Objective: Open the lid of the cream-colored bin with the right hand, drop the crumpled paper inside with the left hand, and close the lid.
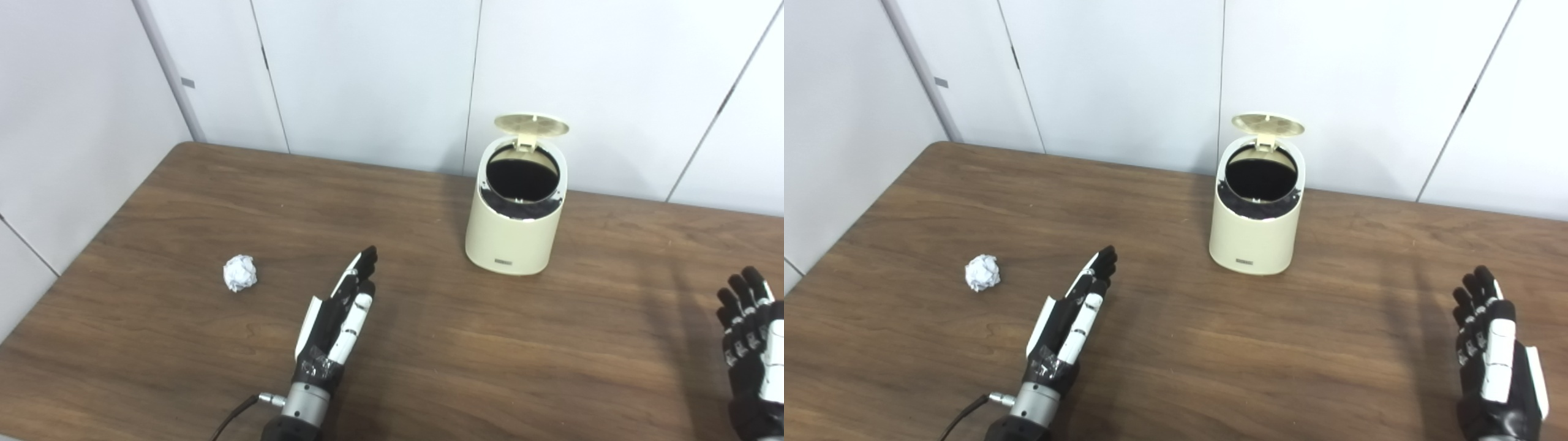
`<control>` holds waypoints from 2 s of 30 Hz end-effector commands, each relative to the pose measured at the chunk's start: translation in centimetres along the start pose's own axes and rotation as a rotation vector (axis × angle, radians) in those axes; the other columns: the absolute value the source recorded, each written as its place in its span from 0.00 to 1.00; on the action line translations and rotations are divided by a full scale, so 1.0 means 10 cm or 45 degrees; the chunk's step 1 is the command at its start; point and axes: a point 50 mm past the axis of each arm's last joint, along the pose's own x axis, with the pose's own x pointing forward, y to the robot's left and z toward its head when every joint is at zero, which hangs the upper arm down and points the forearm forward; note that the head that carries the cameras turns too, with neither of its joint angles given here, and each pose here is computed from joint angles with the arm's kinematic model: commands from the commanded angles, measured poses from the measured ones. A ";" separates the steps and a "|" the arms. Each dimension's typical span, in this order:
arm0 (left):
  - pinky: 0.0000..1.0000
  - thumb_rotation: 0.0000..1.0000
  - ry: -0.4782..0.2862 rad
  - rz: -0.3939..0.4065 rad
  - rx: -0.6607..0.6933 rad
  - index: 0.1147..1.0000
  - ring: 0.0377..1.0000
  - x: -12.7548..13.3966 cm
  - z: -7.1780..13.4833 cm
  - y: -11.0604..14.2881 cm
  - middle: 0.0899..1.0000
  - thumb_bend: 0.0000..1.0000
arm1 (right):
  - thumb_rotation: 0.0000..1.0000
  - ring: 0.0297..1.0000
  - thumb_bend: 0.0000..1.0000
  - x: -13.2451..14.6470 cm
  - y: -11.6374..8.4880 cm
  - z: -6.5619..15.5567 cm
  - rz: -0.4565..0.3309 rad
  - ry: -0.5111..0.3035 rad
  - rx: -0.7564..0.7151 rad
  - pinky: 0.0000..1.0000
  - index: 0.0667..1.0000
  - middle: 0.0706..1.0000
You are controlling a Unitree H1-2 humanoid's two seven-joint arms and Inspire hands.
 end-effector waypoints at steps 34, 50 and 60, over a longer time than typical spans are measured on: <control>0.89 0.34 -0.182 0.271 0.487 0.90 0.91 0.05 0.88 0.57 0.91 0.79 | 0.91 0.94 0.45 0.09 0.01 0.21 -0.001 -0.100 0.035 1.00 0.92 0.92; 0.83 0.26 -0.171 0.377 0.780 0.88 0.89 0.18 0.92 1.11 0.89 0.80 | 0.90 0.96 0.46 0.10 -0.04 0.17 0.009 -0.073 0.019 1.00 0.94 0.93; 0.83 0.32 -0.100 0.434 0.985 0.88 0.88 0.28 0.90 1.38 0.88 0.81 | 0.92 0.95 0.45 0.13 -0.06 0.13 0.019 -0.068 0.009 1.00 0.95 0.93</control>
